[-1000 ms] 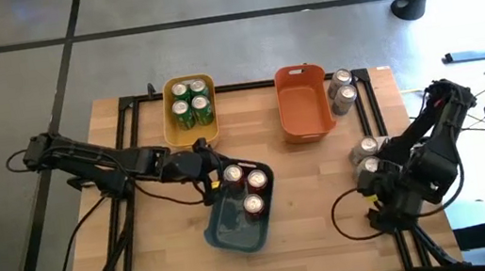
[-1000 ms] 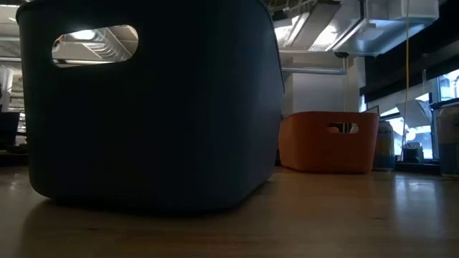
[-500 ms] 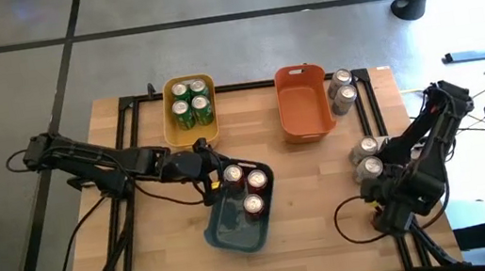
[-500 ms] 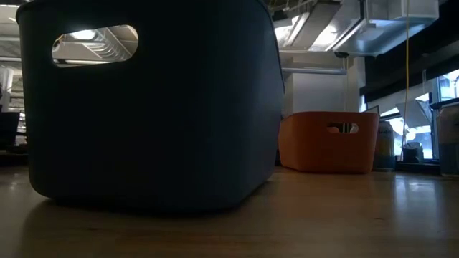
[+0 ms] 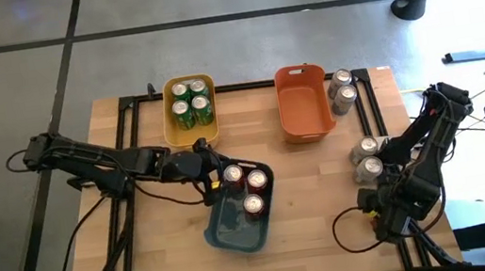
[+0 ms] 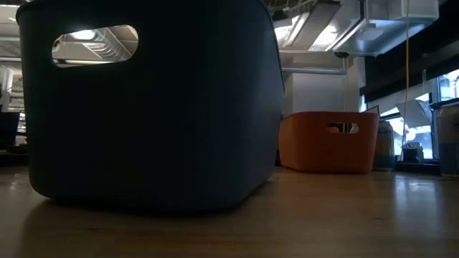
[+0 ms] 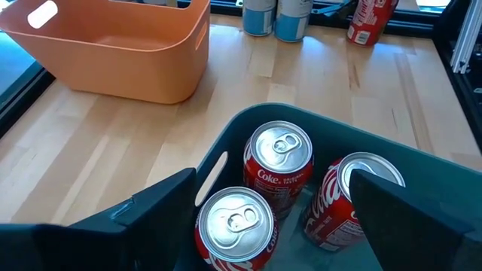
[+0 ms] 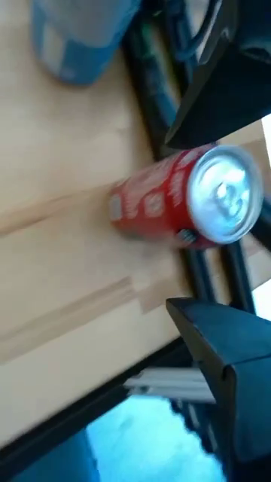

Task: Sort soda cans
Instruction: Put the red soda can into the blue bin

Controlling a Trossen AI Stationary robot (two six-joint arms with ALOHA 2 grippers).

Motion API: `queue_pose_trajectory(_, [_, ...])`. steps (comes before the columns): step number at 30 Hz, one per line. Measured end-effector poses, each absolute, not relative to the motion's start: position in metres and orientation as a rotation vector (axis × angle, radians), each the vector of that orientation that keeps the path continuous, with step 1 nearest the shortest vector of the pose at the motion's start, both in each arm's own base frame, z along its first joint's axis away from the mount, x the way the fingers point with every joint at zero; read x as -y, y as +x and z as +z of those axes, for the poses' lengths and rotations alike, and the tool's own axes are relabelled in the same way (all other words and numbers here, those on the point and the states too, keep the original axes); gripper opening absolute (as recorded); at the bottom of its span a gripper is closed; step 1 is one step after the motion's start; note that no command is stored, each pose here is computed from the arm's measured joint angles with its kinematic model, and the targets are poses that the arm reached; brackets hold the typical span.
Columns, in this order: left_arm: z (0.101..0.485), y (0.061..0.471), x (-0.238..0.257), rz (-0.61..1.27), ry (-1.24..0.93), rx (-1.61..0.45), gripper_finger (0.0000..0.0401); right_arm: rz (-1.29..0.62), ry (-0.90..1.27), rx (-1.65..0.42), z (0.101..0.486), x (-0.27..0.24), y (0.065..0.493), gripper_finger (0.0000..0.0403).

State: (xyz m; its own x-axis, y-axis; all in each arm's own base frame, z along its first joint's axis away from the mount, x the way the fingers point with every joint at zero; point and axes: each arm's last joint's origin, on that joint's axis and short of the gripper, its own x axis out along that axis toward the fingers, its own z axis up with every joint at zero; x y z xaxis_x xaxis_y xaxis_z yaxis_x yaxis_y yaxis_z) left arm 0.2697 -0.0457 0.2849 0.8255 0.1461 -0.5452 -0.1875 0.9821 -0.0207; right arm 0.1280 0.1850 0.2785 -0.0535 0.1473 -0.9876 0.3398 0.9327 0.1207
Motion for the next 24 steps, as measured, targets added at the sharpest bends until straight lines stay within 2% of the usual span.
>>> queue_pose_trajectory(12, [0.285,0.27,0.046,0.181,-0.087,-0.572,0.0335,-0.173,0.305,-1.693,0.278,-0.186,0.114,0.0337])
queue_pose_trajectory(24, [0.285,0.27,0.047,0.178,-0.086,-0.573,0.0335,-0.208,0.196,-1.609,0.278,-0.194,0.09,0.0337])
